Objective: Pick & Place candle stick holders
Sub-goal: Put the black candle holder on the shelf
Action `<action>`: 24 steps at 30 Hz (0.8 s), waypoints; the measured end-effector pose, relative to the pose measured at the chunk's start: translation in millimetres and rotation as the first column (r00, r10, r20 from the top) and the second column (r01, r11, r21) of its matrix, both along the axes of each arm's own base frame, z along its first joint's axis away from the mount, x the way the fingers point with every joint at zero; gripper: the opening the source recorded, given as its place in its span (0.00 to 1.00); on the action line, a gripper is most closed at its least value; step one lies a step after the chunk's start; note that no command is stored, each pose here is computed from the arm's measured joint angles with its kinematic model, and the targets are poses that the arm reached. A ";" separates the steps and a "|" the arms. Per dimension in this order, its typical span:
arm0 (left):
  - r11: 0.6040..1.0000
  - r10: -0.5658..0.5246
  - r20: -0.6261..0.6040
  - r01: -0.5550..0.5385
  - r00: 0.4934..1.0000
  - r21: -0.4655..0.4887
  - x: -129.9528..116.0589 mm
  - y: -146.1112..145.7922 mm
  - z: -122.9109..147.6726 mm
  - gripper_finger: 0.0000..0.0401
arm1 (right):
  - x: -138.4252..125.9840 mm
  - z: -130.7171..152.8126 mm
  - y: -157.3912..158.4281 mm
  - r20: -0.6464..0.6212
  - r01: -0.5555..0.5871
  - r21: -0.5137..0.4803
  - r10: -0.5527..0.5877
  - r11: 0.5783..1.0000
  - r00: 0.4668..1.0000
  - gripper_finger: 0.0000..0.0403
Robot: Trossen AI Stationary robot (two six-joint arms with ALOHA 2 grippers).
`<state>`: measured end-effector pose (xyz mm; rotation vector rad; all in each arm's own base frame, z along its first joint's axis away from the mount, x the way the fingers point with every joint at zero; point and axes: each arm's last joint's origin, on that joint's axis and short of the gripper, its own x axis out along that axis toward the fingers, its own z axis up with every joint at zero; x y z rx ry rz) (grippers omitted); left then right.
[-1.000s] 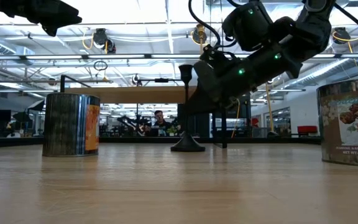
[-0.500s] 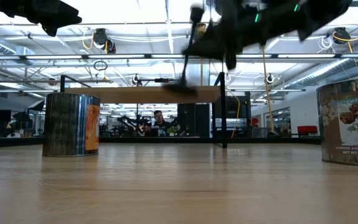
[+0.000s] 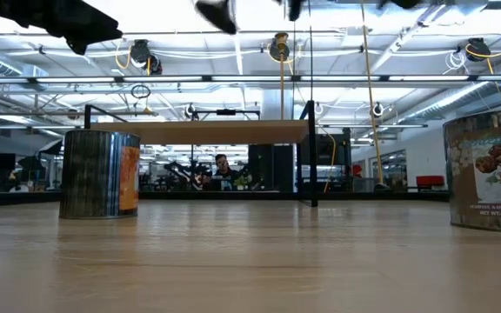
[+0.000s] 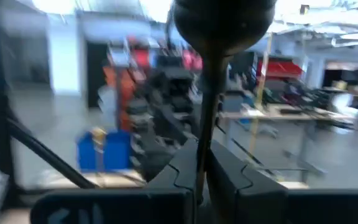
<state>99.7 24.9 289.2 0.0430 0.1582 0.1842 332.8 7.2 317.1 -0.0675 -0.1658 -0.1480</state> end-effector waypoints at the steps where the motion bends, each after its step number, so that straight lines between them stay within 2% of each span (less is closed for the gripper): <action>1: 1.000 0.000 -0.004 0.000 1.000 -0.001 1.8 0.5 -0.3 0.37 | 8.9 5.5 -4.6 -0.048 0.018 -0.019 -0.019 1.000 0.999 0.03; 4: 1.000 -0.007 0.003 0.007 1.000 0.000 5.7 1.3 0.5 0.37 | 31.9 21.8 -22.9 -0.141 0.071 -0.029 -0.075 0.997 0.987 0.03; 7: 1.000 -0.010 0.018 0.010 1.000 0.008 7.4 1.7 2.1 0.37 | 51.5 30.1 -44.7 -0.124 0.132 0.003 -0.131 0.991 0.984 0.03; 10: 1.000 -0.012 0.016 0.011 1.000 0.020 7.3 1.7 2.2 0.37 | 67.3 16.5 -65.7 -0.163 0.243 0.019 -0.237 0.970 0.958 0.03; 14: 0.999 -0.014 0.013 0.013 1.000 0.032 7.3 1.7 2.2 0.37 | 82.5 -10.1 -92.6 -0.181 0.432 0.032 -0.419 0.901 0.890 0.03; 19: 0.999 -0.014 0.013 0.013 1.000 0.030 7.3 1.7 2.2 0.37 | 92.8 -31.2 -114.7 -0.151 0.482 0.054 -0.470 0.875 0.870 0.03; 24: 0.999 -0.014 0.012 0.013 1.000 0.030 7.2 1.7 2.1 0.37 | 91.1 -44.4 -132.0 -0.200 0.571 0.101 -0.545 0.815 0.814 0.03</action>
